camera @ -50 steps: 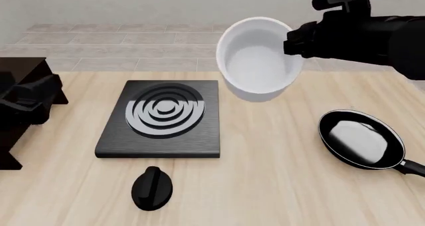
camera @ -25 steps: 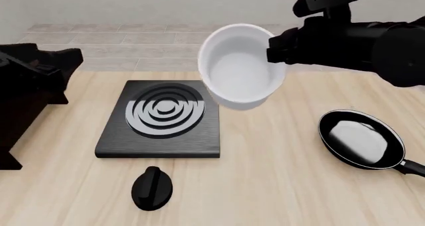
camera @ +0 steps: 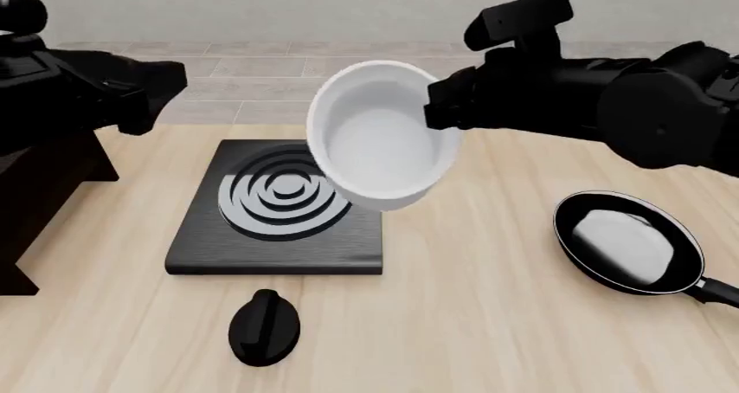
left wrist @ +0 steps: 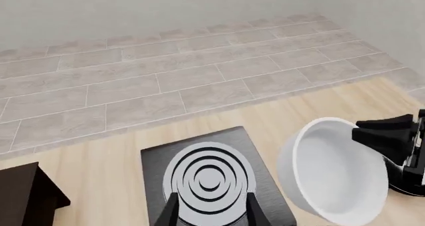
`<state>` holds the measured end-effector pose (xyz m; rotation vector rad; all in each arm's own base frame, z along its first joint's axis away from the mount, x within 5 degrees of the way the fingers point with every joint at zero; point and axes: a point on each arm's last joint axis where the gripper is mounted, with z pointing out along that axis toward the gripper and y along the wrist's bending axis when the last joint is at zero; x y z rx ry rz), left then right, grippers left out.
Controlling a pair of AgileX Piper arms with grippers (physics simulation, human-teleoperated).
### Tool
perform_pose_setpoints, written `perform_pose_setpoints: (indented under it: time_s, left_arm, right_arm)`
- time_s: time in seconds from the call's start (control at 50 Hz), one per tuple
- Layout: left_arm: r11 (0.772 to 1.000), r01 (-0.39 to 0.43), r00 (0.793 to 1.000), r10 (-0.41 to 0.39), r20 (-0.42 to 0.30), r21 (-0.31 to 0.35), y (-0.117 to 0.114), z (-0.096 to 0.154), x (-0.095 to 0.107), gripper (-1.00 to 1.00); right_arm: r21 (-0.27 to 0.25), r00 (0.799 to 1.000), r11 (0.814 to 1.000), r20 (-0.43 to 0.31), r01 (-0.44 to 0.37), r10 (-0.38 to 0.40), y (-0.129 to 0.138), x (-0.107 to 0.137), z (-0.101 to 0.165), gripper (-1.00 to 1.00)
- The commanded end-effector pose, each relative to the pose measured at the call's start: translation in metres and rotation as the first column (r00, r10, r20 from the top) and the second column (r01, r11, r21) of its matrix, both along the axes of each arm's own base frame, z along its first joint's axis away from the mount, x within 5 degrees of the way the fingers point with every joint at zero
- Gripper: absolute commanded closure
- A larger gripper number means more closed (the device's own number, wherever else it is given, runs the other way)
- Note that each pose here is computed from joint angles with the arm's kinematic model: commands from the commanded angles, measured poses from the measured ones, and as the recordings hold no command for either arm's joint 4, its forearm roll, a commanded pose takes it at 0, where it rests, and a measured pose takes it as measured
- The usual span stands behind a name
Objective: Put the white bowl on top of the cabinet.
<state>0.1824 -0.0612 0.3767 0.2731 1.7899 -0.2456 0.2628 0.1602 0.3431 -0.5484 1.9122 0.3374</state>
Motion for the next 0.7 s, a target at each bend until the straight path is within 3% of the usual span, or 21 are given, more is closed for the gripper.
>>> perform_pose_setpoints:
  time_s: [0.02,0.7]
  left_arm:
    - [0.999,0.031,0.999,-0.031,-0.014,-0.009,-0.009,0.002,0.005,-1.0]
    - [0.99,0.118,0.987,-0.125,-0.106,-0.073,-0.038,-0.016,0.01,-1.0]
  right_arm:
    - [0.062,0.999,0.998,-0.013,-0.028,0.029,0.014,-0.004,0.003,1.0]
    - [0.054,0.995,0.994,-0.024,-0.094,0.095,0.036,-0.009,-0.004,1.0]
